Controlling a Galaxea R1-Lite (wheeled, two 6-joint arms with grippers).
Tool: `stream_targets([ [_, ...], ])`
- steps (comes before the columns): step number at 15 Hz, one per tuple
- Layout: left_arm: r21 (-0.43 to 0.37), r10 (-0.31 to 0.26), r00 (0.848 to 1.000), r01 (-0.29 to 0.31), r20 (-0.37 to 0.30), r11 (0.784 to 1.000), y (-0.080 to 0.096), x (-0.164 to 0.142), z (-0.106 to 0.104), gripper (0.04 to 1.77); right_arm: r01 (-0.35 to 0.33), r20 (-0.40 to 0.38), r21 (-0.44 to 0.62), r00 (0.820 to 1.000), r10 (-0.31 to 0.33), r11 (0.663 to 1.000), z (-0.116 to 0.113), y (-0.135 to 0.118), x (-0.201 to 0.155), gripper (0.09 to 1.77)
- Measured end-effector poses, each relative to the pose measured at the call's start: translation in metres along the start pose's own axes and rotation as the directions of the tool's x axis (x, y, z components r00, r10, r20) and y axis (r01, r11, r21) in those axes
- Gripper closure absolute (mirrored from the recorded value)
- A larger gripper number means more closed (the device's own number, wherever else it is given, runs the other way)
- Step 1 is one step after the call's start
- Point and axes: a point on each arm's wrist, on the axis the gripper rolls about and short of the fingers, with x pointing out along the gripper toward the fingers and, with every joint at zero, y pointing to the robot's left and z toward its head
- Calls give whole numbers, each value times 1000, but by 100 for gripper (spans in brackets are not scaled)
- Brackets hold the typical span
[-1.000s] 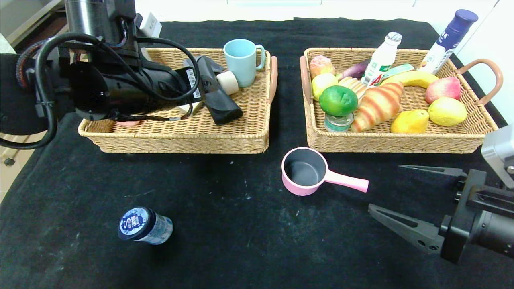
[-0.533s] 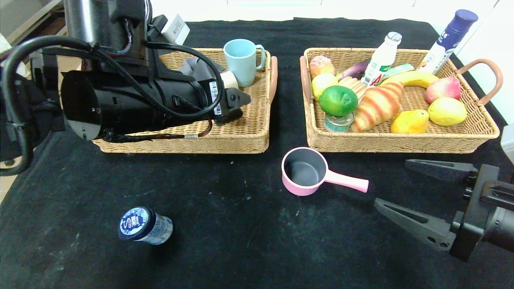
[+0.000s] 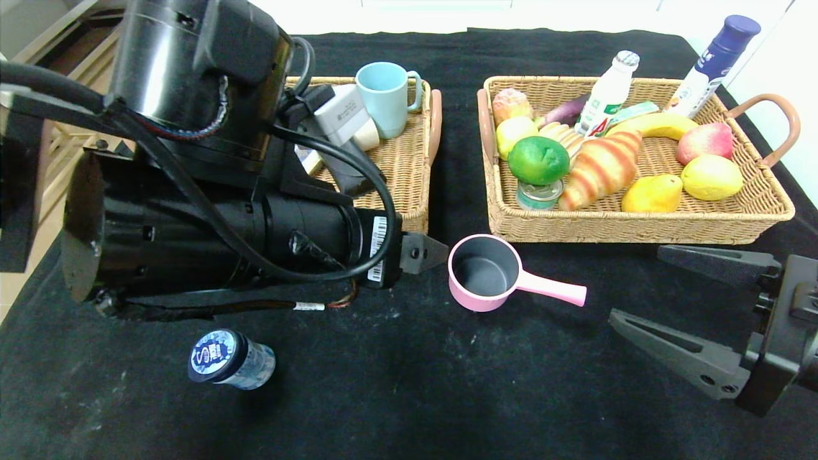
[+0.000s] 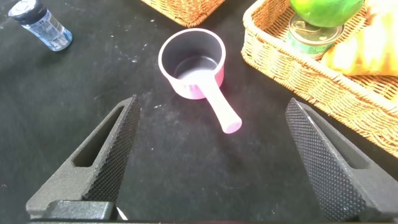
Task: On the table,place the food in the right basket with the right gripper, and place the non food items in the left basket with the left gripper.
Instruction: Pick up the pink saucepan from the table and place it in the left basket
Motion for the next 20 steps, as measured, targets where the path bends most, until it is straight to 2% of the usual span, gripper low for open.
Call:
stream_targets([
  [4, 26, 44, 999, -44, -6, 999, -20, 17, 2, 11, 27, 26, -2, 999, -27, 1000, 6, -5, -7, 15],
  [6, 40, 63, 997, -62, -33, 997, -27, 25, 5, 11, 36, 44, -5, 998, -36, 999, 10, -6, -11, 15],
  [9, 38, 132, 990, -130, -46, 991, -36, 42, 10, 11, 41, 60, -10, 997, -41, 999, 13, -6, -15, 15],
  [14, 48, 140, 988, -138, -57, 989, -49, 68, 9, 10, 41, 69, -12, 997, -40, 999, 14, -5, -18, 15],
  [20, 35, 159, 984, -156, -79, 987, -49, 88, 4, 10, 38, 66, -15, 997, -37, 999, 12, -4, -18, 15],
])
